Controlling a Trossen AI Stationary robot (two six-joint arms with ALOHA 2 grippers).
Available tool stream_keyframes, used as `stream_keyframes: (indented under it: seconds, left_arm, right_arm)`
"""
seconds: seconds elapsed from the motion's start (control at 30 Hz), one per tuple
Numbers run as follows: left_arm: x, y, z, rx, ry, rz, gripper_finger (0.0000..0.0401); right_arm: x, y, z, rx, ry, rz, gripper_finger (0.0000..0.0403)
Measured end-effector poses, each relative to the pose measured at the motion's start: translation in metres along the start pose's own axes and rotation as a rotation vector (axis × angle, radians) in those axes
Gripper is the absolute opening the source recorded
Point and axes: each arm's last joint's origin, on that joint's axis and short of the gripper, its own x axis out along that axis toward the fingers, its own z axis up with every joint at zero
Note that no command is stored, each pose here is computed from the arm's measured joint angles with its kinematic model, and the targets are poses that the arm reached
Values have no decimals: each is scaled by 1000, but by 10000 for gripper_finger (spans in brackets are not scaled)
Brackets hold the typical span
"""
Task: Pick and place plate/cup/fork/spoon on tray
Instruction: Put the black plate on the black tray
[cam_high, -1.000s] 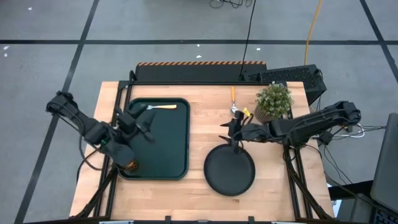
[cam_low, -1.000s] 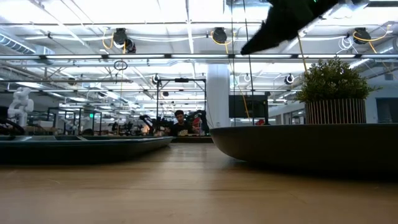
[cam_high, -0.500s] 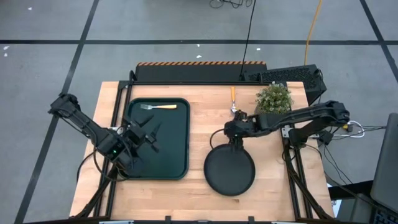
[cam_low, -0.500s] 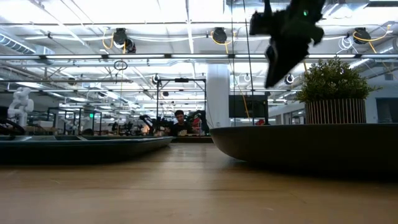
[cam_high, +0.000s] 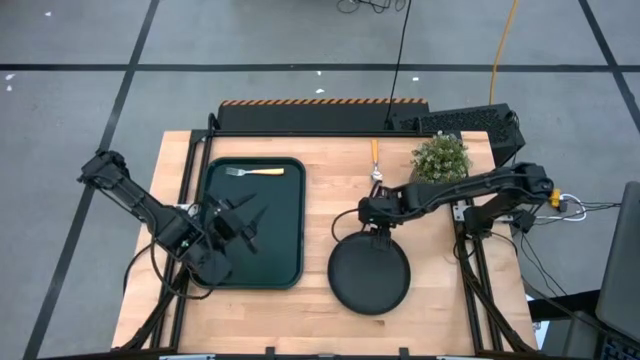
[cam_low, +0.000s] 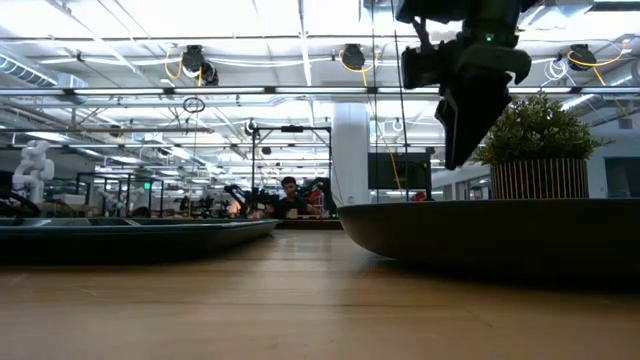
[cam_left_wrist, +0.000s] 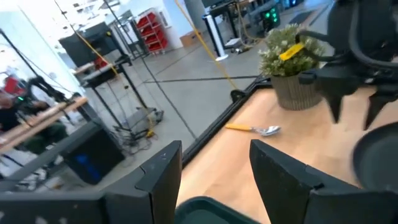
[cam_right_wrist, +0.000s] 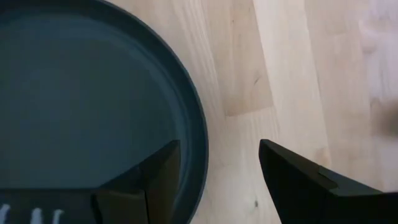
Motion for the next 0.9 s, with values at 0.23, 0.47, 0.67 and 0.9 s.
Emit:
stream_keyframes:
  seconds: [0.23, 0.47, 0.67, 0.9]
  left_arm:
    - [17, 9, 2, 105, 31, 70, 193]
    - [39, 19, 2, 96, 73, 163, 193]
    - [48, 22, 1, 41, 110, 133, 193]
    - [47, 20, 0, 22, 123, 83, 193]
  right_arm:
    - [12, 0, -8, 62, 144, -18, 212]
    - [13, 0, -10, 118, 163, -28, 212]
    - [14, -1, -10, 144, 171, 8, 212]
    - [30, -3, -23, 115, 200, 13, 212]
